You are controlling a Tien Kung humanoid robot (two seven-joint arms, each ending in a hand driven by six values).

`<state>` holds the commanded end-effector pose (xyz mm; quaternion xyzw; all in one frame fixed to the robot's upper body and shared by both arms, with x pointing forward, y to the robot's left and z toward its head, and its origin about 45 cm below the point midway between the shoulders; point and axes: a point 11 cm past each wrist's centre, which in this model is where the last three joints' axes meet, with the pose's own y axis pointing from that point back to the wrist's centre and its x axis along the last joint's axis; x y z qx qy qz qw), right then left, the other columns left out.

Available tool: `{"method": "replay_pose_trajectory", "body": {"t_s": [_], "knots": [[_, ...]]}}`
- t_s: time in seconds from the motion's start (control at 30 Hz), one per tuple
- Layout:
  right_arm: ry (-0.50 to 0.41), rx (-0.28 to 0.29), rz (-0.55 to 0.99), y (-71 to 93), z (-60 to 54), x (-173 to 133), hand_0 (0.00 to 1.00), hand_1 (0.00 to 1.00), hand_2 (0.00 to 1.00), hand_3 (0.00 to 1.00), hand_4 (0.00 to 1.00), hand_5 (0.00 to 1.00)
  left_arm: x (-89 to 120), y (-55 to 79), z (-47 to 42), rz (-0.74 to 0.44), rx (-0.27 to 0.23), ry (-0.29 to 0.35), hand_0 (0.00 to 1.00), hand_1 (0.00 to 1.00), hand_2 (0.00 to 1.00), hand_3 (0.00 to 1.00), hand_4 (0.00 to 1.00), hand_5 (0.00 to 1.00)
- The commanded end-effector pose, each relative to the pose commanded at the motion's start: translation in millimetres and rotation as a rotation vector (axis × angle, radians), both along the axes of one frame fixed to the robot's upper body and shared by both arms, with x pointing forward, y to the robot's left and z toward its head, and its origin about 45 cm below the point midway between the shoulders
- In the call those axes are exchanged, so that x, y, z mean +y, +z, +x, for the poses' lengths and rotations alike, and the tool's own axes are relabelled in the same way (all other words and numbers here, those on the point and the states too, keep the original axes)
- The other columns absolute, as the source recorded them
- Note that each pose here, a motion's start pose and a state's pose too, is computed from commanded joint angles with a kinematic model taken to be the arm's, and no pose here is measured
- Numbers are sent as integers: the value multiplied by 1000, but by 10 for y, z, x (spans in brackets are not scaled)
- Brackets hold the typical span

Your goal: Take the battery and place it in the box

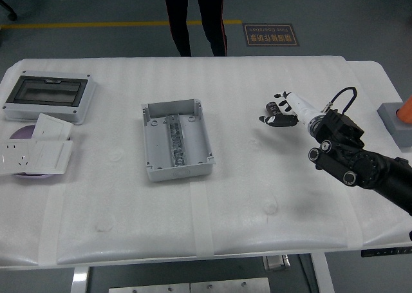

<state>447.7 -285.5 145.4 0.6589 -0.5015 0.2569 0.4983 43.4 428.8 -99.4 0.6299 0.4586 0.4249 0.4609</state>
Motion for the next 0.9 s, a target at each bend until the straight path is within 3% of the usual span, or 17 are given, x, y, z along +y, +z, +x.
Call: {"method": "replay_pose_trajectory", "body": {"t_s": [0.33, 0.5, 0.67, 0.9], "knots": [[6, -8, -11, 52, 25, -5, 838, 709, 796, 905, 860, 537, -4, -1, 9, -2, -3, -1, 468, 612, 547, 459, 466, 382], [1, -41, -10, 187, 35, -49, 835, 706, 796, 905, 857, 542, -6, -2, 5, -2, -3, 1, 468, 612, 547, 458, 466, 383], [-9, -113, -5, 404, -20, -156, 838, 705, 795, 906, 855, 543, -17, -9, -21, -4, 0, 5, 468, 612, 547, 459, 467, 383], [-2, -300, 191, 899, -149, -113, 841, 704, 798, 907, 855, 543, -25, -15, -40, -5, 1, 9, 469, 612, 547, 459, 467, 384]]}}
